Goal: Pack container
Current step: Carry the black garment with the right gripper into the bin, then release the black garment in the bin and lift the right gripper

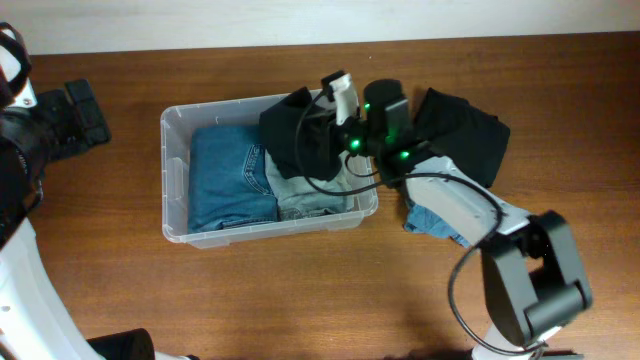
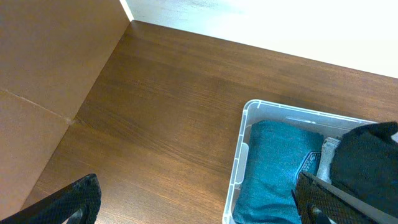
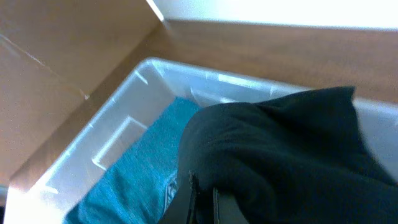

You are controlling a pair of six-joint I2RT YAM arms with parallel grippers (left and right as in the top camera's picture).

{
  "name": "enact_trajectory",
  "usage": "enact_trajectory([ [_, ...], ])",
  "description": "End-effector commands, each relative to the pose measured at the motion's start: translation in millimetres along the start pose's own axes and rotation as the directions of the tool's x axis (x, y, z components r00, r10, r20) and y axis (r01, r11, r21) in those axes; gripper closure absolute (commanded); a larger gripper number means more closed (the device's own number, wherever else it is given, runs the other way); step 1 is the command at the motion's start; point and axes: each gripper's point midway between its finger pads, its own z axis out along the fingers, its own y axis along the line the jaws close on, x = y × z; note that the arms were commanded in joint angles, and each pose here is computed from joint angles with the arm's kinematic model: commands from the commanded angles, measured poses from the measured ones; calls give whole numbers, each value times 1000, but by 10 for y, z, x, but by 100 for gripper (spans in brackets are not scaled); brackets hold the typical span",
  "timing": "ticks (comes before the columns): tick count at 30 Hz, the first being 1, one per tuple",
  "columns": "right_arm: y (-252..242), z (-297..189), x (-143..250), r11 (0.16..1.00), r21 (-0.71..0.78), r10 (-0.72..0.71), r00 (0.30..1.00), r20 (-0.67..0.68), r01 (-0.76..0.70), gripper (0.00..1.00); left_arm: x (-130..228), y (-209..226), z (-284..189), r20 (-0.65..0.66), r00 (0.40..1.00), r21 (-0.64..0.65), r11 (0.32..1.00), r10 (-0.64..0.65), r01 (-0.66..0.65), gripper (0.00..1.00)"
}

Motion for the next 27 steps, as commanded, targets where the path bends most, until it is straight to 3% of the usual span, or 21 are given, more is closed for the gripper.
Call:
enact_trajectory([
  [1, 244, 169, 120, 998, -45, -39, 999, -32, 38, 96, 0, 14, -48, 11, 1000, 2, 1000, -10, 10, 1],
  [7, 1064, 306, 373, 959, -284, -37, 993, -111, 4, 96, 0, 15, -48, 11, 1000, 2, 1000, -10, 10, 1],
  [15, 1575, 387, 825, 933, -358, -61, 968, -242, -30, 94, 0, 15, -48, 11, 1000, 2, 1000, -10, 10, 1],
  [16, 1589, 388, 839, 933, -359, -62, 967, -246, -32, 75, 0, 14, -48, 11, 1000, 2, 1000, -10, 10, 1],
  [17, 1589, 389, 839, 933, -359, -62, 967, -246, -32, 44, 0, 14, -48, 11, 1000, 2, 1000, -10, 10, 1],
  [27, 1372, 195, 807, 947, -321, -115, 957, -265, 24, 40, 0, 15, -48, 11, 1000, 2, 1000, -10, 10, 1],
])
